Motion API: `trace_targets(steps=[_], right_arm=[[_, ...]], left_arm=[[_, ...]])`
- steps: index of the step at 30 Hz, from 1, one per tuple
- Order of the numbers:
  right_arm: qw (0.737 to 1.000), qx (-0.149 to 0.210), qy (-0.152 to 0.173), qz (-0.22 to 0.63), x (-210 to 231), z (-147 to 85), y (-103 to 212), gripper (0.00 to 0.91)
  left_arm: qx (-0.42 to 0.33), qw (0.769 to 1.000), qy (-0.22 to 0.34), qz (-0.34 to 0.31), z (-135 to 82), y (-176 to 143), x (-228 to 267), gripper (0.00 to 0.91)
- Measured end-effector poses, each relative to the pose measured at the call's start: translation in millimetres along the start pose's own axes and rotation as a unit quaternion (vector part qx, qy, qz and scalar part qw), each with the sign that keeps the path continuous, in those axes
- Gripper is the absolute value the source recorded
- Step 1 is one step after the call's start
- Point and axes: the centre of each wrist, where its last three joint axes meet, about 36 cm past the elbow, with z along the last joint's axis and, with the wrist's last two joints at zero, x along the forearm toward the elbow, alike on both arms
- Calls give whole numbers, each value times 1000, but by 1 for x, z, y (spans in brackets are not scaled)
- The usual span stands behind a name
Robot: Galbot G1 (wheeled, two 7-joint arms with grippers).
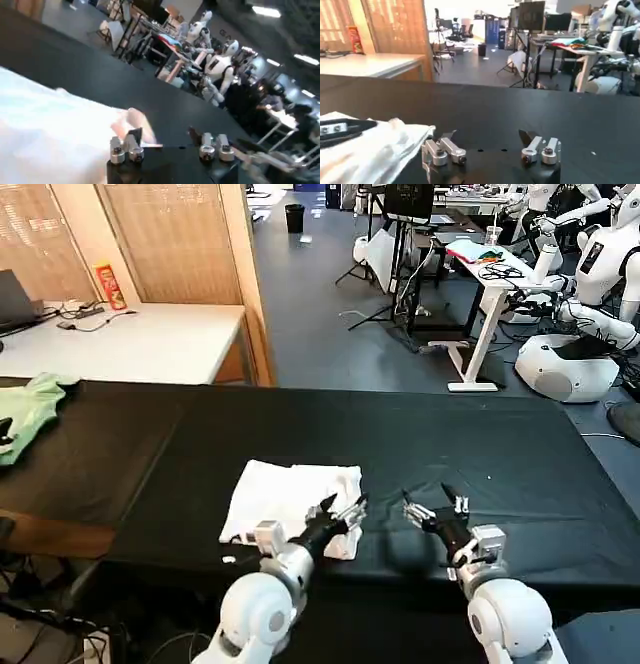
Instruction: Fold and organize the clothes.
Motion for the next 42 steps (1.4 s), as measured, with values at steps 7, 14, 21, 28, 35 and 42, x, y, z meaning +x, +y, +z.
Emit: trace_targets(steps=[7, 14, 21, 28, 35, 42], right_arm=[[997, 28, -3, -75, -18, -4, 17, 878], [991, 78, 4, -107, -45, -5, 54, 878], [989, 128, 43, -59, -60, 5, 76, 878], [989, 139, 39, 17, -53, 9, 64, 878], [994, 108, 2, 14, -41, 3, 54, 878], [992, 87, -9, -96, -55, -2, 70, 878]], left_arm=[[-108, 992, -39, -59, -22, 44, 16, 878], [-153, 981, -35, -113, -18, 72, 31, 878], [-157, 977, -26, -141, -11, 88, 35, 878], [-156, 975, -29, -156, -13, 99, 32, 878], [-154, 973, -26, -168, -9, 110, 33, 878], [-156, 973, -23, -170, -7, 110, 36, 878]])
